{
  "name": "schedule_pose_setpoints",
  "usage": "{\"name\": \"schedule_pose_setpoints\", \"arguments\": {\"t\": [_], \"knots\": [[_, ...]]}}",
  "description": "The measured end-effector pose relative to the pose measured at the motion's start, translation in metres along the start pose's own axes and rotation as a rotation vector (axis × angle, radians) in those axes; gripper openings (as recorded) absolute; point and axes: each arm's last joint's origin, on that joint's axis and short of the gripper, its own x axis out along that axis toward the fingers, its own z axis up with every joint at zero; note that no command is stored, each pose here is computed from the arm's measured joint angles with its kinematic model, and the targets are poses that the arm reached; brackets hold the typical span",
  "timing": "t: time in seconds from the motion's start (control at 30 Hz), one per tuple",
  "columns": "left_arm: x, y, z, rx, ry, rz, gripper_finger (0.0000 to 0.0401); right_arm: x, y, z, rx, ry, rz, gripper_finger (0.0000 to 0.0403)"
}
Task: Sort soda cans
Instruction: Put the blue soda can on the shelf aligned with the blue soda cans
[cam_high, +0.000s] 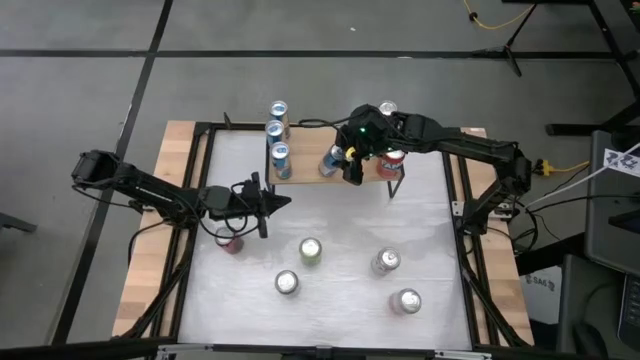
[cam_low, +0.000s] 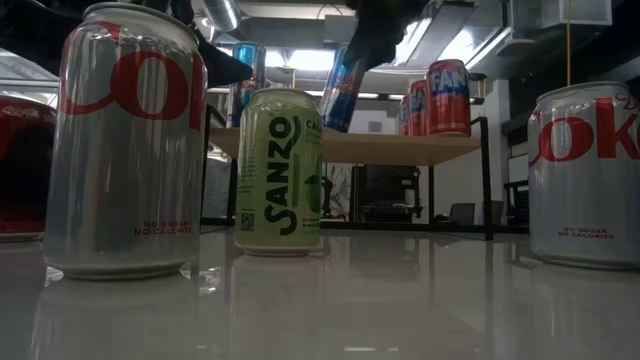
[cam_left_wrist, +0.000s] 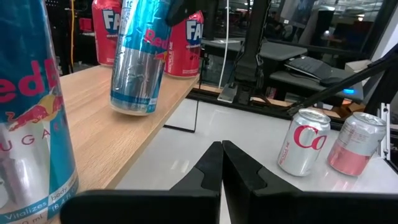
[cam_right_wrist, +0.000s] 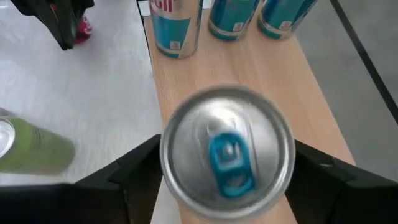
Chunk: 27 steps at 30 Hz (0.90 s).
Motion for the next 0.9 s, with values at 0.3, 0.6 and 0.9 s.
{"name": "schedule_pose_setpoints", "arguments": {"t": [0.3, 0.6, 0.9], "knots": [[0.0, 0.0, 0.0, 0.0, 0.001, 0.0, 0.0, 0.001, 0.0, 0.001, 0.0, -0.006, -0.001, 0.028], [0.0, 0.0, 0.0, 0.0, 0.001, 0.0, 0.0, 0.0, 0.0, 0.0, 0.001, -0.004, -0.001, 0.028], [0.0, 0.0, 0.0, 0.0, 0.001, 0.0, 0.0, 0.019, 0.0, -0.004, 0.008, 0.049, 0.004, 0.028]]}}
